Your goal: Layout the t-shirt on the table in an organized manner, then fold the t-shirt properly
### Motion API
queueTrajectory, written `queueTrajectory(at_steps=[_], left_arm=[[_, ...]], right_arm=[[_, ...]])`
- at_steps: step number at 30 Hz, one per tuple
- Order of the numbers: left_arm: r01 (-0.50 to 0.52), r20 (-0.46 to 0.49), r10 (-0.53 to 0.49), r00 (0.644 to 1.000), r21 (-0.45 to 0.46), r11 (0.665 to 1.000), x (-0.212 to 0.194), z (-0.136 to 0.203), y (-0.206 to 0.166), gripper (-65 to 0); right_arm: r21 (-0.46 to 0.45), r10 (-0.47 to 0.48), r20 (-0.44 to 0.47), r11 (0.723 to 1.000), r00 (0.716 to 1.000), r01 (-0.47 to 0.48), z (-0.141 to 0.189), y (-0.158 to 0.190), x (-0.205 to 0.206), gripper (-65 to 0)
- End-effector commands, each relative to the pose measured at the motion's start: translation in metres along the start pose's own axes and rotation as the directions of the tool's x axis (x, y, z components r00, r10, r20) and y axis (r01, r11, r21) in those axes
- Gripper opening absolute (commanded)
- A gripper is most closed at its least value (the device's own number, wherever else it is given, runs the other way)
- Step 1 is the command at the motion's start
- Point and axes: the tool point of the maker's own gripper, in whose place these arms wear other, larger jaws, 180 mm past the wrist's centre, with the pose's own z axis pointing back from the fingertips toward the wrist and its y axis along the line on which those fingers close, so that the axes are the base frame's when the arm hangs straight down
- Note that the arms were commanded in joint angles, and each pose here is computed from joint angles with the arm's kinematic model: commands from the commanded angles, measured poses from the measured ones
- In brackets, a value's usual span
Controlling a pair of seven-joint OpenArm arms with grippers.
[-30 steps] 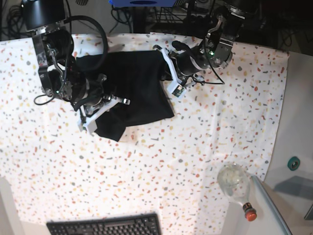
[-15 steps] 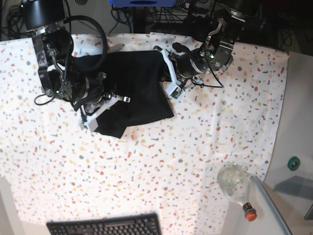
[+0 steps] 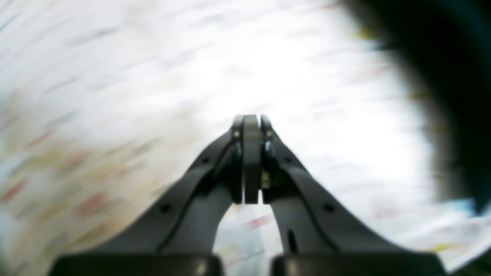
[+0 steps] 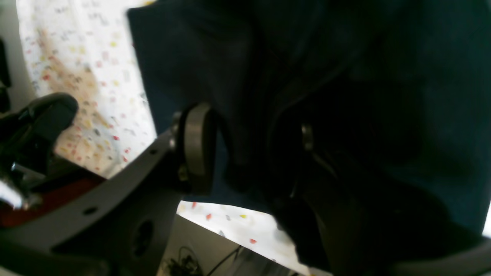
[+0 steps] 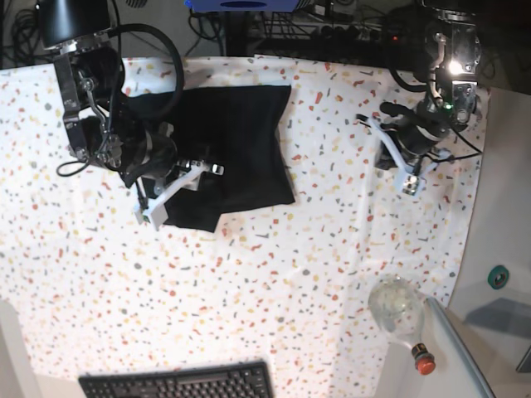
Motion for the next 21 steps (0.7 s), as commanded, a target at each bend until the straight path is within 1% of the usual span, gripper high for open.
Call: queueTrajectory(at_steps=[1, 4, 8, 14, 17, 21], left_arm=[[-0.004, 0.041, 0.004, 0.999, 0.018, 1.0, 0.01, 0.006, 0.011, -65.0], [-0.038, 0.045, 0.034, 0.998, 0.092, 0.995, 0.007, 0.018, 0.043, -65.0], [-0.089, 0.068, 0.078, 0.995, 0.169, 0.982, 0.005, 0.032, 0.074, -65.0], [-0.123, 0.089, 0.105, 0.99, 0.224, 0.967, 0.006, 0.043, 0.096, -65.0], [-0.145, 0.082, 0.128, 0.988, 0.246, 0.958, -0.002, 0.046, 0.106, -65.0], [-0.212, 0.069, 0.2, 0.977, 0.295, 0.932, -0.022, 0.05, 0.134, -65.0]], right_arm=[[0.027, 0.018, 0.042, 0.999, 0.999, -0.02, 0.006, 0.01, 0.014, -38.3], [0.029, 0.022, 0.039, 0.999, 0.999, -0.023, 0.006, 0.011, 0.013, -38.3], [0.064, 0.096, -0.009, 0.993, 0.995, -0.095, -0.003, 0.033, -0.004, -38.4], [0.113, 0.167, -0.056, 0.981, 0.984, -0.16, -0.01, 0.059, -0.023, -38.6], [0.148, 0.222, -0.069, 0.966, 0.973, -0.21, -0.01, 0.076, -0.032, -38.6], [0.217, 0.307, -0.066, 0.933, 0.949, -0.287, 0.003, 0.108, -0.038, -38.6]])
